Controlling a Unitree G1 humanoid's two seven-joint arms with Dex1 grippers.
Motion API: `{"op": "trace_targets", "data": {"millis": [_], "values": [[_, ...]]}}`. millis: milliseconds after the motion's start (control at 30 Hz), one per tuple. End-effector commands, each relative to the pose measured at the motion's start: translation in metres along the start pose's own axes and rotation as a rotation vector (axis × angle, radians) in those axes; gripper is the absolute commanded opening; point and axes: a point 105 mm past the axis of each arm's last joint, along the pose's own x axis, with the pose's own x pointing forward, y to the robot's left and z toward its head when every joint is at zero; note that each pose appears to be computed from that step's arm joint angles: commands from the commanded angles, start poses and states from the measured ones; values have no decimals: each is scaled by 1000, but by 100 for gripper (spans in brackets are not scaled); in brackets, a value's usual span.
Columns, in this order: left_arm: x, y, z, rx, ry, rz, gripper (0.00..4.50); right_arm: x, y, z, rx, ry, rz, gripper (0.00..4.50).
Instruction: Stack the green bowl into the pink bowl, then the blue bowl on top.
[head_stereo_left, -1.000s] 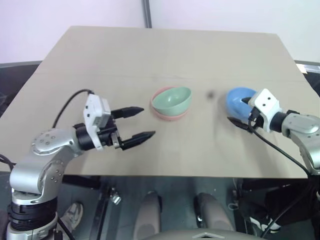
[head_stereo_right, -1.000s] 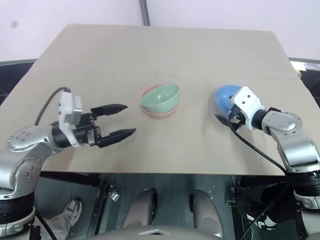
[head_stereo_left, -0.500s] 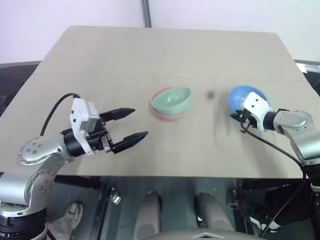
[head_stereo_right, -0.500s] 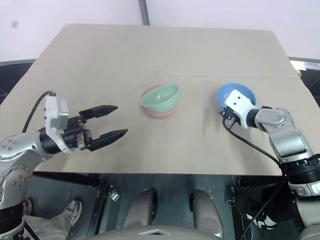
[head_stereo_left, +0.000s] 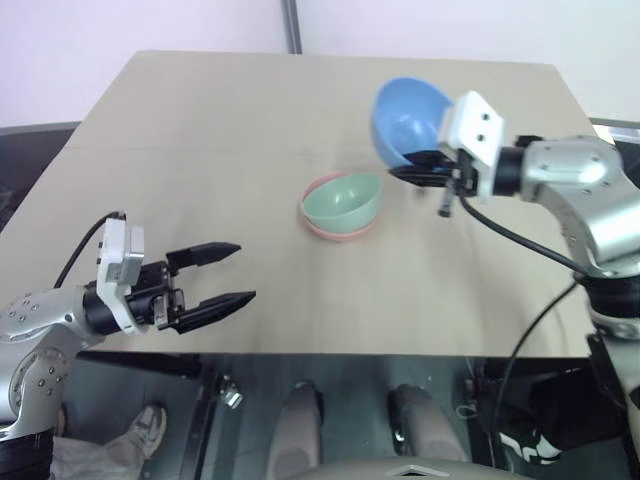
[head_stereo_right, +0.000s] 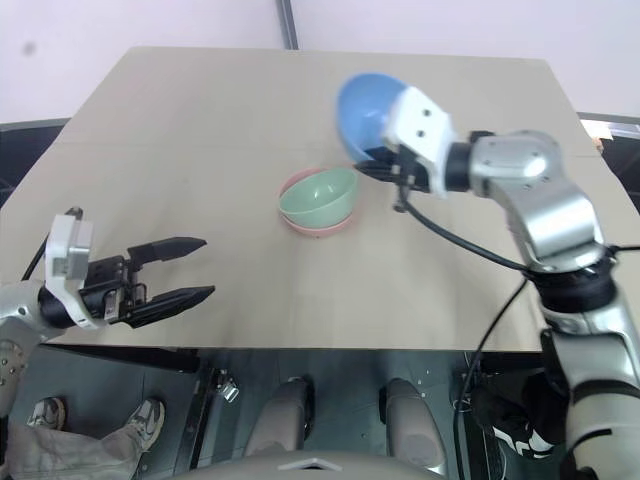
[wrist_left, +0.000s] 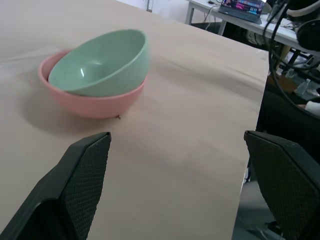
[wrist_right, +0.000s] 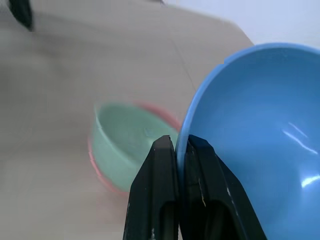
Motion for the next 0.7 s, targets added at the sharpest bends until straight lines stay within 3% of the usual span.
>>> {"op": "trace_targets", "data": {"millis": [33,433,533,633,700], "values": [[-1,-2,8,28,-24,-4,450,15,7,5,-30,-22,40,7],[-3,-6,8,28,-30,38,450,44,22,-29,-11,47,107,7],[-4,-5,8,28,-31,48,450,43,26,-20,-16,14,136,115],[-4,-4,7,23,-27,58,450,41,23,-7,-32,-42,97,254],[-3,-2,6,15,-20,75,450,32,24,10,-3,-125,100,254]]}}
